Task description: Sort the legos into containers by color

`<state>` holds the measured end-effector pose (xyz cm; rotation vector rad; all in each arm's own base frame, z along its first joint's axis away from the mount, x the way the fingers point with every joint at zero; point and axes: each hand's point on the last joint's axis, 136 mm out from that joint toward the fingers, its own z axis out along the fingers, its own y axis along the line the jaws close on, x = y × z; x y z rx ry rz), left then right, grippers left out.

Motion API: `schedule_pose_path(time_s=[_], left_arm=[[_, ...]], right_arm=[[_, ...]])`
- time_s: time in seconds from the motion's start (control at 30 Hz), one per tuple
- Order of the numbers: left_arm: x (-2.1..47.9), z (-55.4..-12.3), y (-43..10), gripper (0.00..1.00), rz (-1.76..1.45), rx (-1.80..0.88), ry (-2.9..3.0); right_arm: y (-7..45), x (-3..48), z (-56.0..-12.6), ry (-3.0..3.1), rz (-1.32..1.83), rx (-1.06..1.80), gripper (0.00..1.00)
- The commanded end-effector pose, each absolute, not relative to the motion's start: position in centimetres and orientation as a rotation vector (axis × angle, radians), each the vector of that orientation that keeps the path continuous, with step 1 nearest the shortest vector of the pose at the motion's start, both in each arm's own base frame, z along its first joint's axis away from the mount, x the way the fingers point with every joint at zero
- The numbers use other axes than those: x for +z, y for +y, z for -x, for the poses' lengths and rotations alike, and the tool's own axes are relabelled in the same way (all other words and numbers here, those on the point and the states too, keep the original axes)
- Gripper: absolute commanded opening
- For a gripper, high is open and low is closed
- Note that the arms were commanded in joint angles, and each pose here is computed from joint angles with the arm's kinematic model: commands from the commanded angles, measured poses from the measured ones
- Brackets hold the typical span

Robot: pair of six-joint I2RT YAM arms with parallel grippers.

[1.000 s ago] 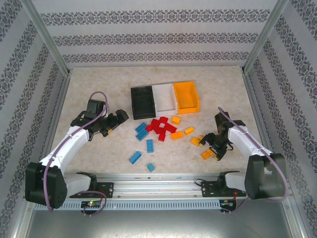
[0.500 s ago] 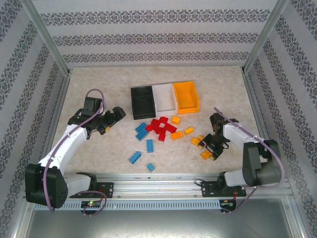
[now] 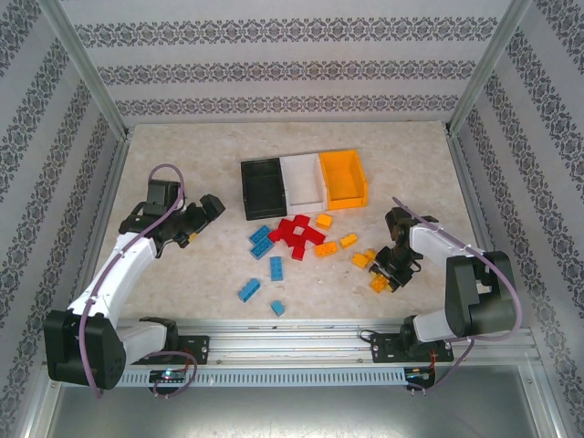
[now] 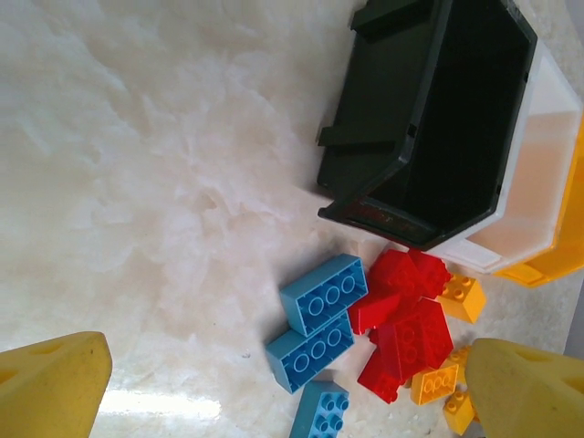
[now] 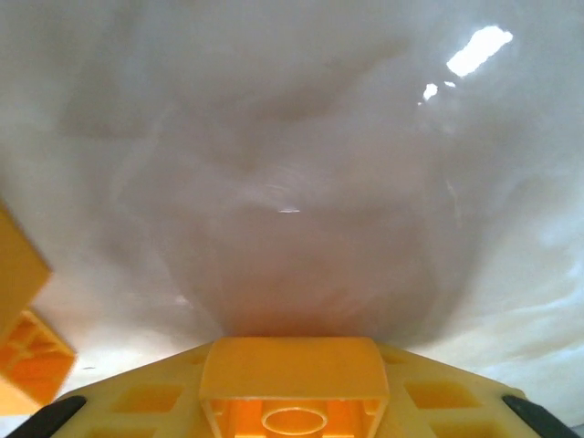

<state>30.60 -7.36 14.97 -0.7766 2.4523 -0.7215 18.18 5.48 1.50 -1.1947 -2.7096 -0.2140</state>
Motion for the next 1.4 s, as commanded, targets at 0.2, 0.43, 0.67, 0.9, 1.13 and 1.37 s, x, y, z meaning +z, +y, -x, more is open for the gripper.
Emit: schedule_pose_path(time_s=[0.2, 0.43, 0.67, 0.9, 1.13, 1.37], left_arm=[[15.1, -32.3, -7.9, 1.00, 0.814, -0.832, 2.417], [15.5, -32.9, -8.2, 1.00, 0.781, -0.857, 2.423], [15.5, -33.2, -9.0, 1.00, 0.756, -0.929, 2.427], [15.1, -32.9, -9.7, 1.00, 0.737, -0.980, 2.447], [15.1, -33.1, -9.8, 1.00, 0.779, -1.007, 2.440], [16.3, -33.9, -9.7, 1.00, 0.913, -1.055, 2.371]], right_arm=[[5.0, 5.3, -20.6, -2.855, 1.161, -0.274, 0.35], [4.7, 8.9, -22.7, -2.954, 1.179, -0.366, 0.34], [5.4, 13.5, -26.0, -3.094, 1.142, -0.530, 0.33], [5.6, 17.4, -29.3, -3.266, 0.948, -0.531, 0.32], [7.2, 20.2, -34.1, -3.390, 0.740, -0.581, 0.31], [9.7, 21.0, -39.7, -3.402, 0.574, -0.593, 0.30]])
